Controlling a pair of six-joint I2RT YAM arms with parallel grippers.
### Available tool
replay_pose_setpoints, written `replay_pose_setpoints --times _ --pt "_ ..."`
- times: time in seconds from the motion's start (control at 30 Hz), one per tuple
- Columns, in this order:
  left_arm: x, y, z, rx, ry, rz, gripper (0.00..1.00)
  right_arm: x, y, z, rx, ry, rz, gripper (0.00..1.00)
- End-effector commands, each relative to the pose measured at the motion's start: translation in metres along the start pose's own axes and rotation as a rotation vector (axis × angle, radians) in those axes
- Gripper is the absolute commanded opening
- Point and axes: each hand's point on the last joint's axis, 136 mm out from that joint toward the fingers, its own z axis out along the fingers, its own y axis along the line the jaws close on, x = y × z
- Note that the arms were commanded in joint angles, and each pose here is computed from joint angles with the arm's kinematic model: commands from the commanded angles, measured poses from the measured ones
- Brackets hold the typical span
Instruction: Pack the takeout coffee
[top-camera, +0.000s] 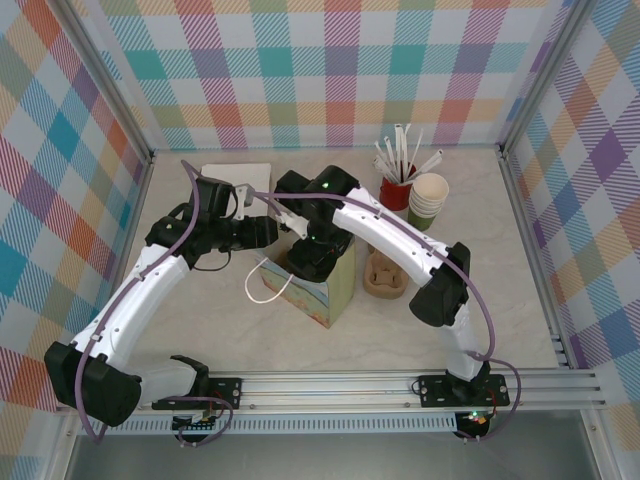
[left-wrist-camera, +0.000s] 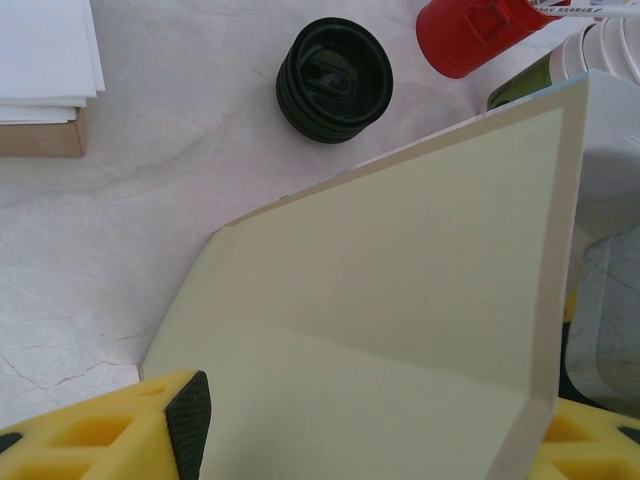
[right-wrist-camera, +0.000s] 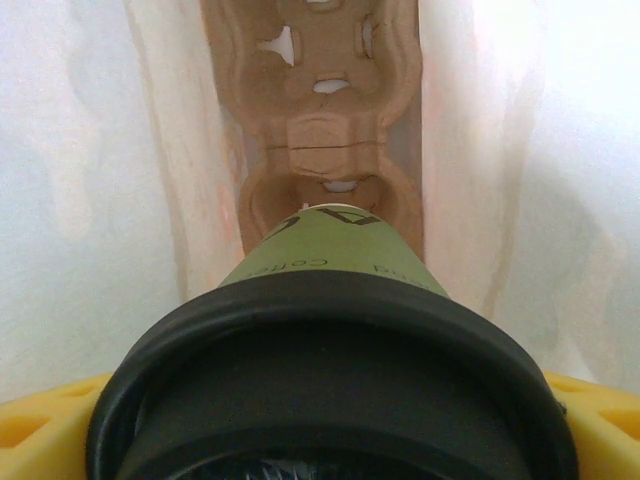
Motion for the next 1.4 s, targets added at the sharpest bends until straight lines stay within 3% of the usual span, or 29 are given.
replay_pose_setpoints --times 0.0,1.37 --pt "-0.010 -0.004 -0.010 0.006 -0.033 -0.004 0.60 0.001 -0.006 0.009 0.010 0.023 -0.008 0.89" --pt "-0.010 -0.005 -0.010 0.006 -0.029 -0.001 0.59 0.006 -0.013 0.039 -0.011 0.066 0.001 0.89"
